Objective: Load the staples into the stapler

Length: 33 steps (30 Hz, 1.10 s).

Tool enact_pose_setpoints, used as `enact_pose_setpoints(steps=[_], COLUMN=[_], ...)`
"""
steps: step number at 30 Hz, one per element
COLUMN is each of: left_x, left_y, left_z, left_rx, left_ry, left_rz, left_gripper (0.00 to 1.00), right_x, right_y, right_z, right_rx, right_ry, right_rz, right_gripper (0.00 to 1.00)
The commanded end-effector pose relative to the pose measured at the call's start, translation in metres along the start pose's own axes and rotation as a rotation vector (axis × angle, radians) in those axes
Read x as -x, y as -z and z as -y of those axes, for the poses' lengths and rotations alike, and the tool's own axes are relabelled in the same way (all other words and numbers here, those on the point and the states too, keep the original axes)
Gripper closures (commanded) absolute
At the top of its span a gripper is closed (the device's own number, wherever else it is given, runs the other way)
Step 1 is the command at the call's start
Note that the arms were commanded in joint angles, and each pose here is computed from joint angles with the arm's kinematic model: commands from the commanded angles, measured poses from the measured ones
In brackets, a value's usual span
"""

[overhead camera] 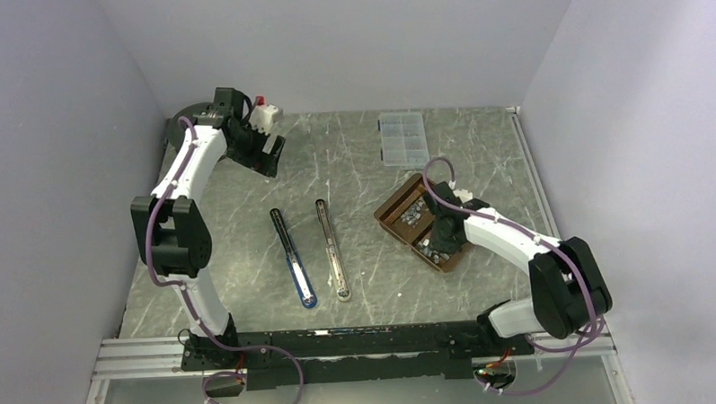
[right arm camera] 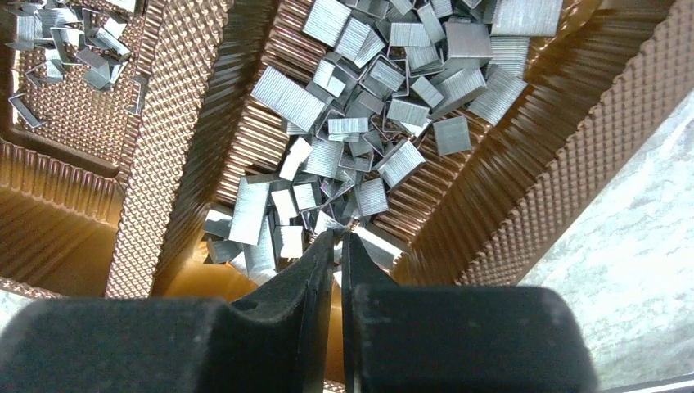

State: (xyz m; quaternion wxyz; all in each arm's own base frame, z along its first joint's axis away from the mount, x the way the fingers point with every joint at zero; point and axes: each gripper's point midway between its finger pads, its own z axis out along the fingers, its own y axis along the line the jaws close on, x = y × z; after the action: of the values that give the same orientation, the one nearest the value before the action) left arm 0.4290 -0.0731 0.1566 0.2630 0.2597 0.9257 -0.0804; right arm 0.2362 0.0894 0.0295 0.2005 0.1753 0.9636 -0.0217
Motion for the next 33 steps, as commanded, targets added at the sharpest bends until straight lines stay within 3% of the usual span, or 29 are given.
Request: enact_pose_setpoints(steps=[1, 13, 15, 18, 26, 33], left_x=[0.016, 0.018, 0.019, 0.017, 0.014, 0.014], left_y=[0.030, 0.051, 0.054, 0.056, 0.053, 0.052], left_z=[0.001, 0.002, 0.003, 0.004, 0.003, 0.002], left_rx=[0.027, 0.053, 0.055, 0.053, 0.057, 0.062], left_ry=[-0.023, -0.028, -0.029, -0.028, -0.029, -0.035], left_rz=[0.073, 0.093, 0.100, 0.101, 0.088, 0.085], left_gripper=[0.01, 0.01, 0.01, 0.01, 0.01, 0.01], right_x=[0.018, 0.034, 0.031, 0.028, 0.020, 0.016], right_y=[0.014, 0.061, 0.056, 0.047, 0.017, -0.002], right_z=[0.003, -0.010, -0.005, -0.006, -0.004, 0.004], right_rx=[-0.007, 0.098, 0.066, 0.061, 0.020, 0.002], right_ry=[-0.010, 0.018, 0.022, 0.026, 0.027, 0.009], right_rz=[0.068, 0.139, 0.126, 0.119, 0.090, 0.068], right_gripper=[0.89, 0.92, 0.73, 0.60, 0.64, 0.59])
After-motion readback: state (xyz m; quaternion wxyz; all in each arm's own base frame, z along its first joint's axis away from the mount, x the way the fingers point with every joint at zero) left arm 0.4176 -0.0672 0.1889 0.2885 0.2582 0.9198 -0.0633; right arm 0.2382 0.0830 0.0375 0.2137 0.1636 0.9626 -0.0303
